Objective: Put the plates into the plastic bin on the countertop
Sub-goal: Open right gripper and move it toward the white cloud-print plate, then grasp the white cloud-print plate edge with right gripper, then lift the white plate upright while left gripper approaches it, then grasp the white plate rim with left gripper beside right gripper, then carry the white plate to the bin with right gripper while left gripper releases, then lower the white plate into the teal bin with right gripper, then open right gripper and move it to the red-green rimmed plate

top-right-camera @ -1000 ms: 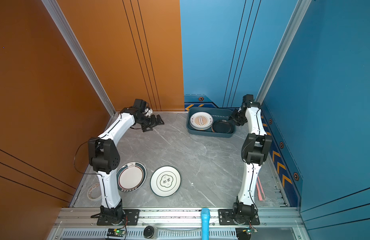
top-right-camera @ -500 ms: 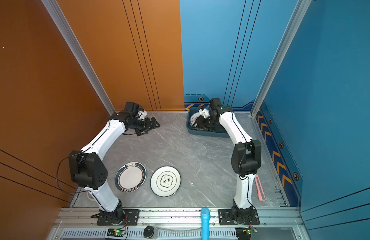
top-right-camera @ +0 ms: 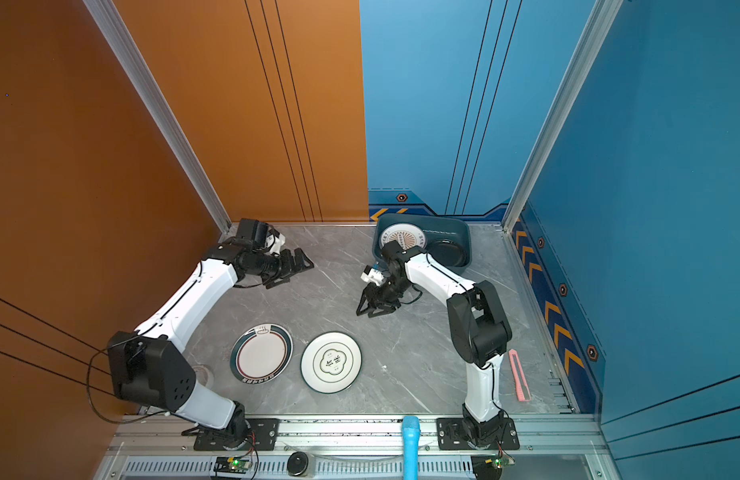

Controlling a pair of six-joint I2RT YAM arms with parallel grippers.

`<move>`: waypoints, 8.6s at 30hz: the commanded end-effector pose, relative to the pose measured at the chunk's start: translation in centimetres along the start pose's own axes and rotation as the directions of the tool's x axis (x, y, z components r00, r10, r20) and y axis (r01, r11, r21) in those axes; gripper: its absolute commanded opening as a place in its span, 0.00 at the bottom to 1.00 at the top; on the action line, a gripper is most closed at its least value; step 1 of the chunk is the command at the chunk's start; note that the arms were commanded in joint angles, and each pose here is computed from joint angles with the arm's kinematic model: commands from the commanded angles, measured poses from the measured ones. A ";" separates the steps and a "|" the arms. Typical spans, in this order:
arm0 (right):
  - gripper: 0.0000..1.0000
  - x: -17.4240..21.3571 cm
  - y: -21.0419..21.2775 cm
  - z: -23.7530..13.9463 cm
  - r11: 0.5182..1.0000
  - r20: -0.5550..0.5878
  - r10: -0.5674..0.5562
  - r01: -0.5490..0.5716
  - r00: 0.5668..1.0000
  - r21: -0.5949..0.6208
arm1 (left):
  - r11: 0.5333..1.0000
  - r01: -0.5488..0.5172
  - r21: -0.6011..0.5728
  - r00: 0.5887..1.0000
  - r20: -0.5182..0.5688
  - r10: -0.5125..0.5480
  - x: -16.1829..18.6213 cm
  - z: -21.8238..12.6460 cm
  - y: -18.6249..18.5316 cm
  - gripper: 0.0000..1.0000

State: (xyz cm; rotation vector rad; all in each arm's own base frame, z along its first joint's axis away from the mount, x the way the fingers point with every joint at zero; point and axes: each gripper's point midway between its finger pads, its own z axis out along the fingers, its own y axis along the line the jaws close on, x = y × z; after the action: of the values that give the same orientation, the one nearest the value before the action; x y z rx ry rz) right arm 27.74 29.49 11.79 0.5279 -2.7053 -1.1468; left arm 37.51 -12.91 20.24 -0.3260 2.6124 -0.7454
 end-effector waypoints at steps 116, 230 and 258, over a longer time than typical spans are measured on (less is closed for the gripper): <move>0.01 -8.7 1.9 -14.2 0.977 0.379 0.077 0.005 0.922 -0.211 | 0.843 0.044 0.536 0.994 -0.109 0.018 0.5 4.9 -9.3 0.08; 0.46 -18.8 -19.5 -19.5 0.721 0.647 0.562 -0.689 0.515 -0.078 | 0.987 0.071 0.147 0.997 -0.015 -0.070 -2.4 0.6 1.4 0.98; 0.47 -8.4 9.7 2.3 0.995 0.288 0.098 -0.095 0.953 -0.024 | 0.982 0.129 0.136 0.982 0.117 -0.145 2.5 -5.6 3.1 0.98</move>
State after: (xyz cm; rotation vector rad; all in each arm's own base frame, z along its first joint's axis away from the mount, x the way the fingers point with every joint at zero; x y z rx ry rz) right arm 33.41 38.65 16.39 0.2125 -2.9234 -1.2353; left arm 33.80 -8.44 21.82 -0.4913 2.4340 -0.8991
